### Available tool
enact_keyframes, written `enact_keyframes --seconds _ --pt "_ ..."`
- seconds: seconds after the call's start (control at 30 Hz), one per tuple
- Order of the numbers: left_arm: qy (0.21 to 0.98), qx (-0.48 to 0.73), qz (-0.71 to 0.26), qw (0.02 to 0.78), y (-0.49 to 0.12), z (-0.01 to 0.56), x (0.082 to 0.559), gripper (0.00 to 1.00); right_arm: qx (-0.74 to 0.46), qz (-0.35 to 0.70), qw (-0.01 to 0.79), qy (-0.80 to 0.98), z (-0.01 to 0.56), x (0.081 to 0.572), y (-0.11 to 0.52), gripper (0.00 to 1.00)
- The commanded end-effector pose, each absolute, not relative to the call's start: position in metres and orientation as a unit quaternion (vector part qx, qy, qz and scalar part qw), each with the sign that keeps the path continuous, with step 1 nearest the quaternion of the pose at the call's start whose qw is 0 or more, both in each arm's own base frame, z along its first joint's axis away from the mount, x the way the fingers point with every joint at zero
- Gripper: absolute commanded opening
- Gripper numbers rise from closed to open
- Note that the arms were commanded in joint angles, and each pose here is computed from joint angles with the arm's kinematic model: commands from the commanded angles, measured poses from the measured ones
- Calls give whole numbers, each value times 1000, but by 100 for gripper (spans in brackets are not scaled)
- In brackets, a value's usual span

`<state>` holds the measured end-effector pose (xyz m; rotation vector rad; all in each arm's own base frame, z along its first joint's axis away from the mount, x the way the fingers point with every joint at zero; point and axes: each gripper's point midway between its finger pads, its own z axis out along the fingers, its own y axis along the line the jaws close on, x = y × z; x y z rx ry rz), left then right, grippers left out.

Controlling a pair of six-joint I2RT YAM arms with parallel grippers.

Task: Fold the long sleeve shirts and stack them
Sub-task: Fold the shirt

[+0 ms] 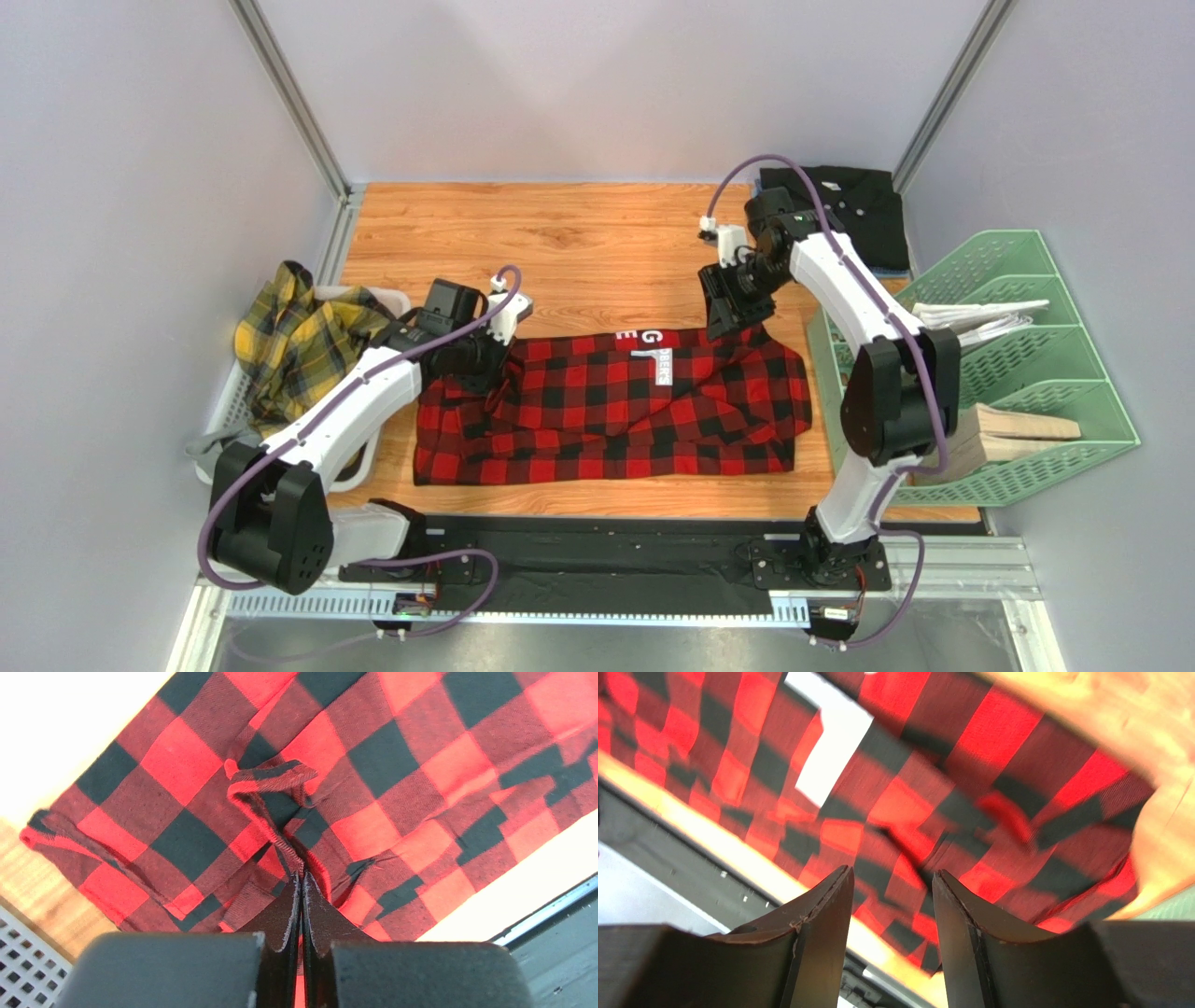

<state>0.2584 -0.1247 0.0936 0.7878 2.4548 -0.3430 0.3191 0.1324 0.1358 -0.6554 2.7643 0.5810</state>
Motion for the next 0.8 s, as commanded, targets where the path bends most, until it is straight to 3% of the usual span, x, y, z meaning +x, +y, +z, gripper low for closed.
enact_keyframes --seconds 0.0,0.13,0.37,0.63,0.77 --pt "889 315 -132 305 -130 113 264 0 -212 187 122 951 114 354 138 51" --pt "879 321 -145 322 -135 126 265 0 -205 193 94 955 92 356 141 54" --pt "872 304 -150 354 -139 159 273 0 -215 184 38 958 61 325 125 51" --pt "890 250 -188 331 -150 171 273 0 -223 163 32 961 64 312 96 32" --pt "893 253 -200 313 -156 165 273 0 -219 179 40 958 73 316 97 30"
